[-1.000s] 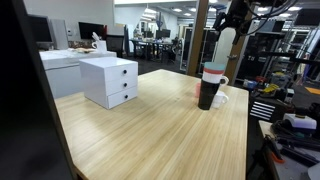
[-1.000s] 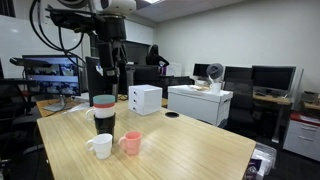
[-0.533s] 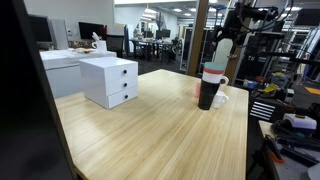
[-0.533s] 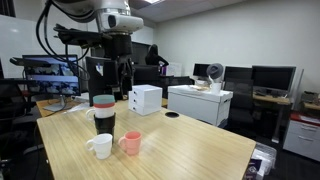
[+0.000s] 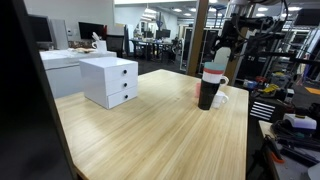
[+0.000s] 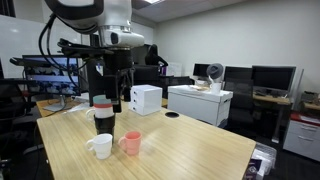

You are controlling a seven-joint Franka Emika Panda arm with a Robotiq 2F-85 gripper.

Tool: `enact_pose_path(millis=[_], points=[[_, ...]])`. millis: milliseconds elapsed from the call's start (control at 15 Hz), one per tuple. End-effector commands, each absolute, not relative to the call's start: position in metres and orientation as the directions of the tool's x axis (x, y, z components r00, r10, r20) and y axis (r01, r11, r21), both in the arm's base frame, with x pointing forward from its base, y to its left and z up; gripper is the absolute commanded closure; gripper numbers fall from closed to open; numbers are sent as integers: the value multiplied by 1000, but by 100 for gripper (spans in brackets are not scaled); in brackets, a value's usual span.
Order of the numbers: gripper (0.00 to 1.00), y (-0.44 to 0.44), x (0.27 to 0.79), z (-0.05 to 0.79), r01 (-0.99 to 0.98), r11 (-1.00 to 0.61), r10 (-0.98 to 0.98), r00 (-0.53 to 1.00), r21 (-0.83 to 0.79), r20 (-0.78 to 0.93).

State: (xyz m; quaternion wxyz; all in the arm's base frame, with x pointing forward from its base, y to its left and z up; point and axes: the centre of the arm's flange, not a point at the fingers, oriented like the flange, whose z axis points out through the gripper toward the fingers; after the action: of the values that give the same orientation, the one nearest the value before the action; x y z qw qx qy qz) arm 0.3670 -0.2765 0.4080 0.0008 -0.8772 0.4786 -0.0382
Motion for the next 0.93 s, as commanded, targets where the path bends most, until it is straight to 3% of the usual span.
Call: enact_pose_path(millis=[0,867], points=[[0,-277,365,389,-830,-556,-830,554,-27,61],[0,-284,363,346,-845,-534,-844,533,-1,58]])
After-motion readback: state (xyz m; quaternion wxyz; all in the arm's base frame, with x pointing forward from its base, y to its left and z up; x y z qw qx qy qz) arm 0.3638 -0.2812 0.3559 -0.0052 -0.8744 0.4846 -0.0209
